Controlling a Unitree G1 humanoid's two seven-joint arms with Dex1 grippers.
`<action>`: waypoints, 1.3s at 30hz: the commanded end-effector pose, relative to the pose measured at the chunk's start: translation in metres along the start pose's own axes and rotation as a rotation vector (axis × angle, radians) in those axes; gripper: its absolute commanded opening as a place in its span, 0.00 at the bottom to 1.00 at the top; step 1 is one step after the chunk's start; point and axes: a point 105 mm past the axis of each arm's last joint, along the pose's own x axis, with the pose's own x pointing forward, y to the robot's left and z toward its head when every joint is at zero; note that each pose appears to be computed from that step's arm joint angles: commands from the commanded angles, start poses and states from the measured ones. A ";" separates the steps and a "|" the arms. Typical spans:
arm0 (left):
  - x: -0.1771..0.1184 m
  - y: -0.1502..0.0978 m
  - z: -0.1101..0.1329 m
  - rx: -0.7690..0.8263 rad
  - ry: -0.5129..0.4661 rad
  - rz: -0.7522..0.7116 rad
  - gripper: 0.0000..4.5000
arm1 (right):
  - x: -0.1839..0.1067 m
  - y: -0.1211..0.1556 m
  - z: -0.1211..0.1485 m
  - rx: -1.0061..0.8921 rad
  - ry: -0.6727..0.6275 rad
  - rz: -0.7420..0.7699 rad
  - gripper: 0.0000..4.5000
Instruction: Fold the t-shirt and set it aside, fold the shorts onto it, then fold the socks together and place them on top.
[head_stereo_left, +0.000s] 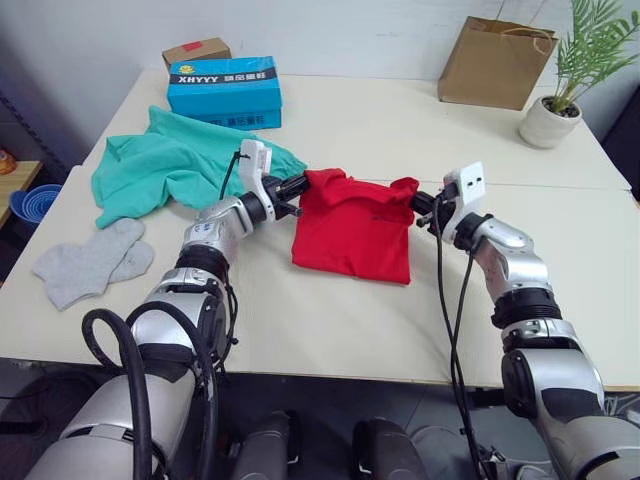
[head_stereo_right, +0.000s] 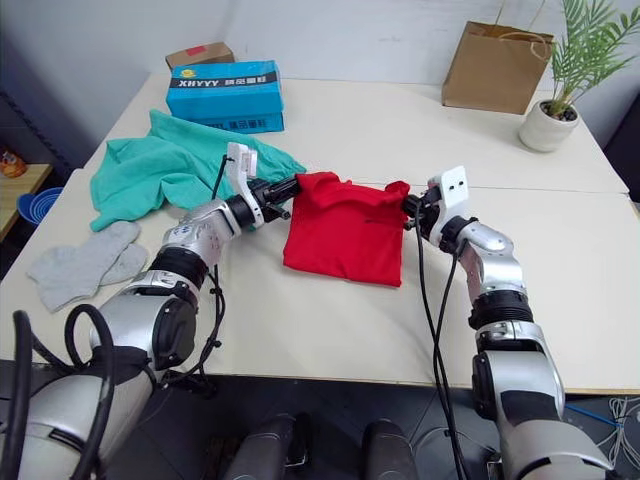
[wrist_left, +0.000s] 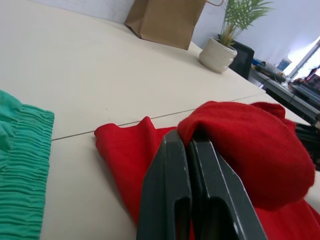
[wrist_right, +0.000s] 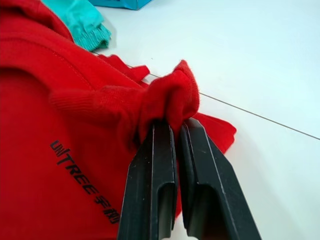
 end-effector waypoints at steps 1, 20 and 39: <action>0.012 -0.006 0.019 0.035 -0.067 0.032 0.00 | 0.008 -0.013 0.021 -0.002 -0.086 -0.125 0.00; -0.021 0.006 0.025 0.356 -0.136 0.025 1.00 | -0.029 -0.047 0.030 -0.129 -0.150 -0.276 0.99; -0.021 -0.047 -0.071 0.955 0.319 -0.428 1.00 | -0.056 0.056 -0.034 -0.677 0.115 0.482 1.00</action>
